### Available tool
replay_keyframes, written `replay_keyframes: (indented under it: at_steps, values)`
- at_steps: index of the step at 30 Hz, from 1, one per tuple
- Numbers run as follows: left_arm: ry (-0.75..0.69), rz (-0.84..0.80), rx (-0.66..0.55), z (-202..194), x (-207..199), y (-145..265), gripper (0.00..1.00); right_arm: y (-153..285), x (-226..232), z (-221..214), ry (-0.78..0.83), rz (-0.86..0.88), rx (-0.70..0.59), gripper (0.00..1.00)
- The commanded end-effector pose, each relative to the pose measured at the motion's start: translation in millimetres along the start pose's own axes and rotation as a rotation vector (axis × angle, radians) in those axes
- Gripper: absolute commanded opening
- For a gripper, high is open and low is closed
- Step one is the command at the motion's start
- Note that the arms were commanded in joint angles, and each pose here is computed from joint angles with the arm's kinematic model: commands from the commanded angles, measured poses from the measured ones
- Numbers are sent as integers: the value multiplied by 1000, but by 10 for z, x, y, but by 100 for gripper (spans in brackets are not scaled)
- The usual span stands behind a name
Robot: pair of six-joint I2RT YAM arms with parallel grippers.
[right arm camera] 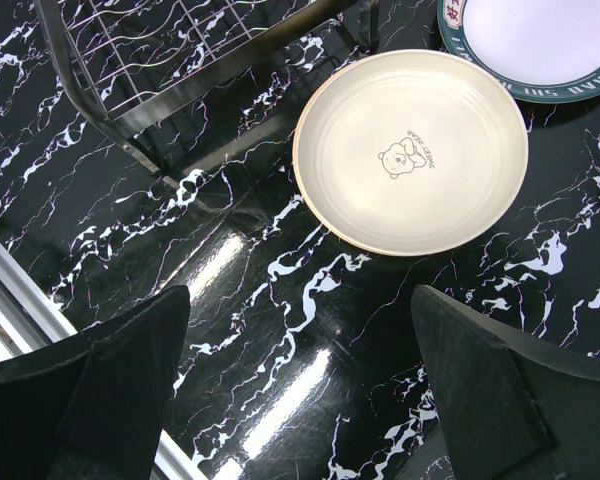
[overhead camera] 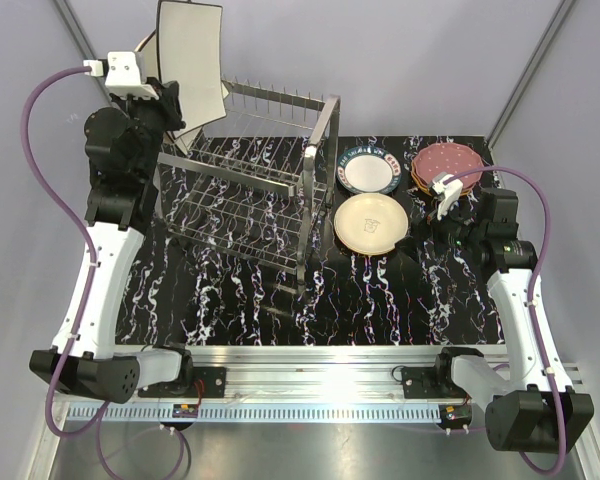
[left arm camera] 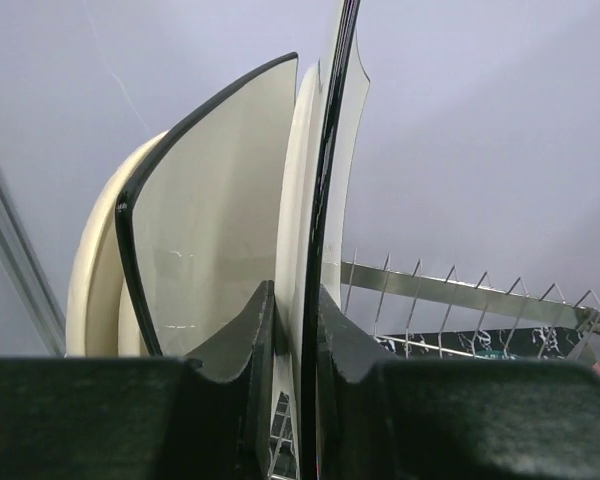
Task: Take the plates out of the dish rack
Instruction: Grab a plate with the left arm
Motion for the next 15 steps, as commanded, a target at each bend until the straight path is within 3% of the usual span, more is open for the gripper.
replay_keyframes:
  at_steps: [1, 15]
  values:
    - [50, 7, -451, 1202, 75, 283, 0, 37, 0, 87, 35, -8, -33, 100]
    - [209, -47, -593, 1716, 40, 488, 0, 31, -7, 83, 35, -9, -31, 100]
Point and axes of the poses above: each gripper's point midway between its finger pads, its own y axis back along the fingers, its own x axis along the line the jaws close on, z = x × y, the point moved 4 cm from there along y, back along the fingers, and after that the axes turned 9 degrees about -y, right-handed, at the moved point
